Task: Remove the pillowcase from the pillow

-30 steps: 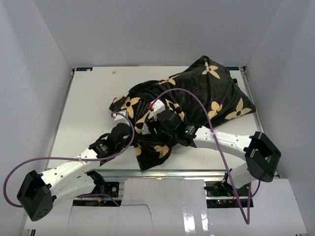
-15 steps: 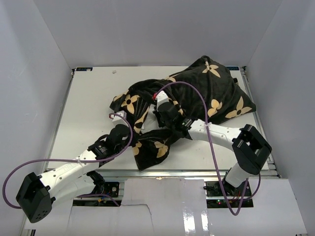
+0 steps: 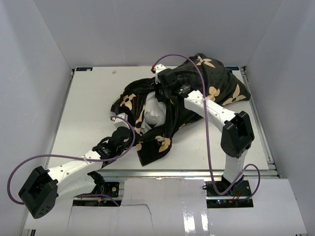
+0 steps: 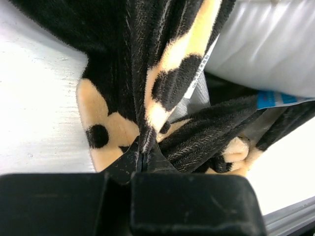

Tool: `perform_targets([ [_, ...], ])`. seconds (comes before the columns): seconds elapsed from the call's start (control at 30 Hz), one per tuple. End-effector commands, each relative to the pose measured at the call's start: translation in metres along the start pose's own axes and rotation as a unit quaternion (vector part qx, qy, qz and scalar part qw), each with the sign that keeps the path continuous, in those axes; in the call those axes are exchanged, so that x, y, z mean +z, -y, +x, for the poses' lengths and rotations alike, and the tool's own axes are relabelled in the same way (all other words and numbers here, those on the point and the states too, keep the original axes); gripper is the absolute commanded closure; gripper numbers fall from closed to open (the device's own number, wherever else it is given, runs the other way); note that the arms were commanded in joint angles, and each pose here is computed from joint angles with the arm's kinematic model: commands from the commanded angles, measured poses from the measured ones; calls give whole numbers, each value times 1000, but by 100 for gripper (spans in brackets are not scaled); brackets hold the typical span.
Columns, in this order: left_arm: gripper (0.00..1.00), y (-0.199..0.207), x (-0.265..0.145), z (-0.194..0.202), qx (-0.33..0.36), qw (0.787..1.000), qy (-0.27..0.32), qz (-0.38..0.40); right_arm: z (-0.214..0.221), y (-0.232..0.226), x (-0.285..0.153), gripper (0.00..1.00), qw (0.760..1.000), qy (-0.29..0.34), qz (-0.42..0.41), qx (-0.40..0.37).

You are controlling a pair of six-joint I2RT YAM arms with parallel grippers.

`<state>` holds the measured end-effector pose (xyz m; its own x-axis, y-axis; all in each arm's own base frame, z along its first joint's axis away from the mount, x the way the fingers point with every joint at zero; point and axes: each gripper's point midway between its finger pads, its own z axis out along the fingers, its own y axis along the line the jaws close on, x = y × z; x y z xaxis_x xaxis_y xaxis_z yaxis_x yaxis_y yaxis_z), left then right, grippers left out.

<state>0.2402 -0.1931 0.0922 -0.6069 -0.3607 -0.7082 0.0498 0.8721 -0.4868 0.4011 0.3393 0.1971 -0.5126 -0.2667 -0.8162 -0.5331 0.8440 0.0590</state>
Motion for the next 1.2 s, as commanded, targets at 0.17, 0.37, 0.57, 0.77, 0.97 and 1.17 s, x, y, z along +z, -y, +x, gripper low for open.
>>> perform_targets([
  [0.17,100,-37,1,47,25,996,-70,-48,-61,28,-13,92,997,74,2,1],
  [0.37,100,-23,8,37,24,997,-66,-43,-11,-14,-69,80,991,70,-111,-11],
  [0.57,100,-4,11,34,14,998,-67,-7,35,-56,-111,37,982,71,-158,-73],
  [0.77,100,7,10,30,3,998,-64,15,47,-110,-131,18,966,113,-199,-121],
  [0.97,100,5,8,28,-1,998,-56,11,81,-100,-85,14,975,101,-103,-171],
  [1.17,100,-7,6,26,-3,998,-52,-21,119,-80,-39,23,981,54,-32,-182],
])
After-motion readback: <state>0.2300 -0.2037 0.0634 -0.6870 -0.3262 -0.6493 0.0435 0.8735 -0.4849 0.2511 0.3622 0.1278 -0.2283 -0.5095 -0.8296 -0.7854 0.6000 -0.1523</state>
